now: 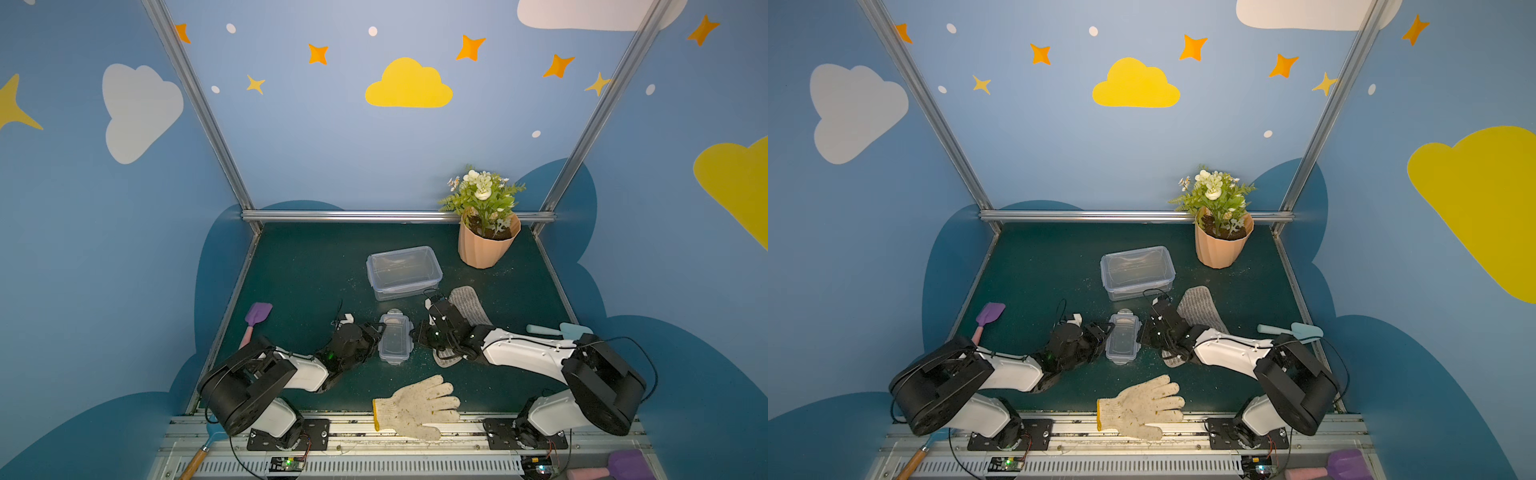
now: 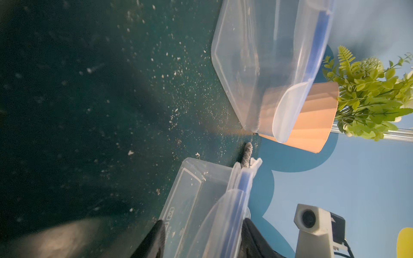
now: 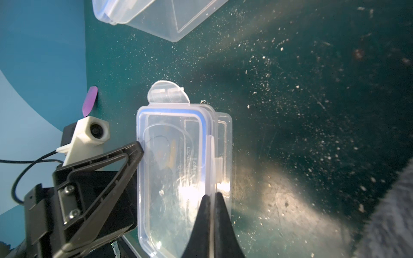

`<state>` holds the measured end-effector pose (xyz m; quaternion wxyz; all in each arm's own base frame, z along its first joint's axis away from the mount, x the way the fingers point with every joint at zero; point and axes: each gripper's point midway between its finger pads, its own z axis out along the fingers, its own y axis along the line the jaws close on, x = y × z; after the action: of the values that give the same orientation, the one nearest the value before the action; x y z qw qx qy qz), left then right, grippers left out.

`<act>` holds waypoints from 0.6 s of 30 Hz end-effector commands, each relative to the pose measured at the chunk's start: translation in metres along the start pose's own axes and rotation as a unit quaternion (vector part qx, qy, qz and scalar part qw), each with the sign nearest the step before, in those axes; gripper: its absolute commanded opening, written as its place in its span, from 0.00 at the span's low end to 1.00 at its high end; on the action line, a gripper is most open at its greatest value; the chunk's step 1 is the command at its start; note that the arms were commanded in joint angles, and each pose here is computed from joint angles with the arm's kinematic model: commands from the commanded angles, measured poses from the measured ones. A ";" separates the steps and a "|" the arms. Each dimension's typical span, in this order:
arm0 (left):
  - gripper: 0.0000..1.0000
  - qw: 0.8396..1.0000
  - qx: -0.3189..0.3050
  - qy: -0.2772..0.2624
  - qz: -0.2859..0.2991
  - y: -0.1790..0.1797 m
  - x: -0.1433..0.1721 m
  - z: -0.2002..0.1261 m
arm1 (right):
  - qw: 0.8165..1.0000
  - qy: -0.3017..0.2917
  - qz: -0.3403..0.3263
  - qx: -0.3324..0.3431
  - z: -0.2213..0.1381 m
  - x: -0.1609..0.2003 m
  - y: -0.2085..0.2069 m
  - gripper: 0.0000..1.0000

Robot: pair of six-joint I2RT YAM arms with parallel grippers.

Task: Wipe the insides of the lunch boxes
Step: Open the fastener of the lunch box.

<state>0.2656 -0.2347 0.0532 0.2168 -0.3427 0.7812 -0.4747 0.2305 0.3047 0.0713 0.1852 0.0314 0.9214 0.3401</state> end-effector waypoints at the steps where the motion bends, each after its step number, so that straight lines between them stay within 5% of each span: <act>1: 0.50 1.000 0.019 0.009 0.000 -0.013 0.008 0.003 | 0.999 0.016 -0.007 0.028 -0.002 0.010 -0.008 0.00; 18: 0.33 0.999 0.037 0.012 -0.021 -0.014 0.011 0.021 | 0.999 0.026 -0.007 0.030 0.002 0.017 -0.007 0.00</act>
<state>0.2781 -0.2424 0.0528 0.2362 -0.3494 0.7611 -0.4928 0.2378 0.2986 0.0745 0.2071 0.0459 0.9226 0.3223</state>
